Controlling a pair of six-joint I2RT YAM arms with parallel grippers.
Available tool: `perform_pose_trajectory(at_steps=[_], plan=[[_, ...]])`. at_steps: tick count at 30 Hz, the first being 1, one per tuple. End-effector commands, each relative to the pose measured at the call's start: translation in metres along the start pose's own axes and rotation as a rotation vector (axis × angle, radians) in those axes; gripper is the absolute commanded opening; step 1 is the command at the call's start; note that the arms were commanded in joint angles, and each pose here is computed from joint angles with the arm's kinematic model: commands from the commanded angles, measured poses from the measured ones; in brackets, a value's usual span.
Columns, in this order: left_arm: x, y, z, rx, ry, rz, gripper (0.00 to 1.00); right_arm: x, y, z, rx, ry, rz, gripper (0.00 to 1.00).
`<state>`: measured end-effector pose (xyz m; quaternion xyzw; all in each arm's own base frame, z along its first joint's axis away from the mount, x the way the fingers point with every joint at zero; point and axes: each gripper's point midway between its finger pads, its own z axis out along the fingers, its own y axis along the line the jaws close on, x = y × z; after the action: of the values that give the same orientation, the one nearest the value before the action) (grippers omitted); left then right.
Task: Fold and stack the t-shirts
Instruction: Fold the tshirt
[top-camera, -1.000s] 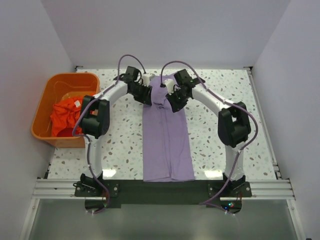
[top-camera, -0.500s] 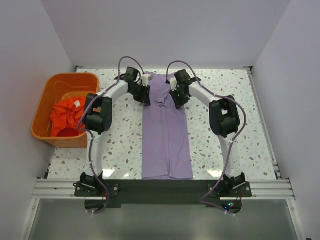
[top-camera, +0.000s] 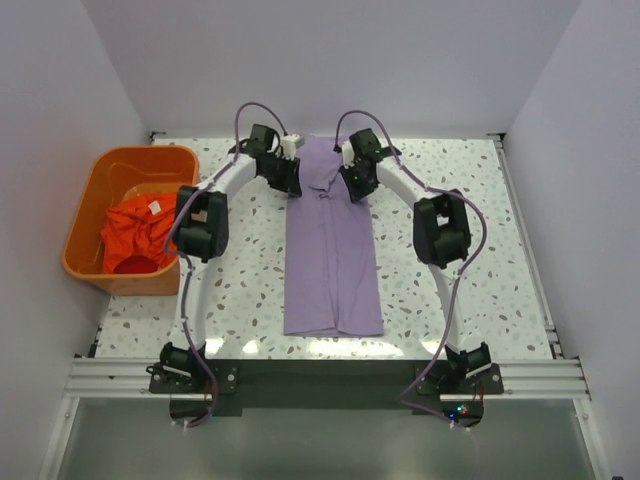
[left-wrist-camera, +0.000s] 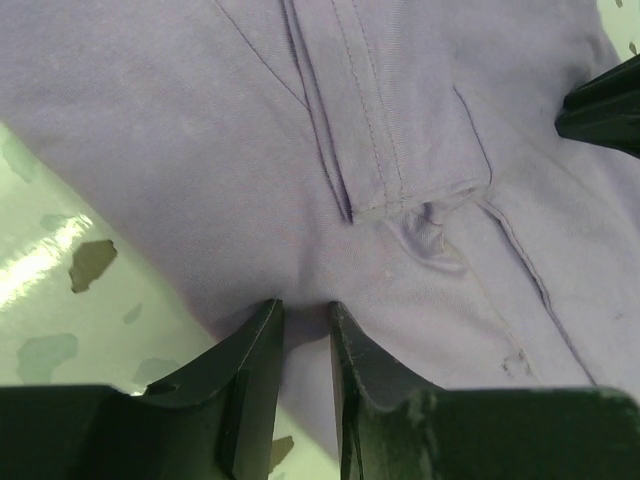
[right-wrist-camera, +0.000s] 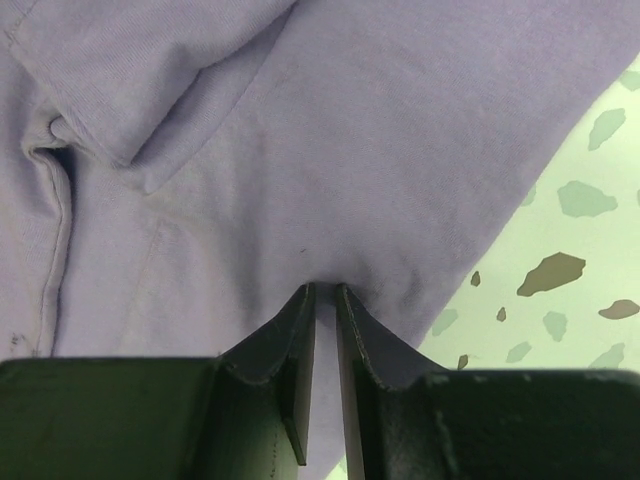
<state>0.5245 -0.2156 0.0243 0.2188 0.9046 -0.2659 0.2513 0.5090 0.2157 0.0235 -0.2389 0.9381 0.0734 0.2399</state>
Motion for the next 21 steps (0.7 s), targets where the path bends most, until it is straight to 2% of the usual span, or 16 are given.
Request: perform_pose_trajectory(at_steps=[1,7,11,14,16,17,18,19,21], plan=[[0.015,0.042,0.017,-0.113,0.03,-0.023,0.31,0.005,-0.008,0.02,0.027,0.017,0.032,0.2],[0.008,0.044,0.018,-0.109,0.012,-0.018,0.33,-0.005,-0.017,0.024,0.051,-0.008,0.031,0.22],[-0.002,0.041,0.014,-0.1,-0.016,-0.002,0.43,-0.017,-0.013,0.015,0.03,-0.039,0.018,0.26],[-0.026,0.031,-0.003,-0.089,-0.078,0.041,0.51,-0.042,-0.005,-0.011,-0.016,-0.122,0.003,0.34],[-0.053,0.016,-0.026,-0.069,-0.156,0.1,0.59,-0.058,0.001,-0.028,-0.05,-0.176,-0.01,0.38],[-0.063,0.009,-0.035,-0.066,-0.189,0.123,0.62,-0.077,0.004,-0.053,-0.057,-0.244,-0.022,0.43],[-0.092,-0.005,-0.064,-0.07,-0.282,0.179,0.65,-0.086,0.006,-0.066,-0.061,-0.279,-0.031,0.45],[-0.091,-0.01,-0.071,-0.065,-0.296,0.204,0.7,-0.094,0.01,-0.079,-0.077,-0.321,-0.044,0.48],[-0.126,-0.034,-0.12,-0.089,-0.432,0.292,0.81,-0.117,0.013,-0.128,-0.075,-0.428,-0.079,0.55]])
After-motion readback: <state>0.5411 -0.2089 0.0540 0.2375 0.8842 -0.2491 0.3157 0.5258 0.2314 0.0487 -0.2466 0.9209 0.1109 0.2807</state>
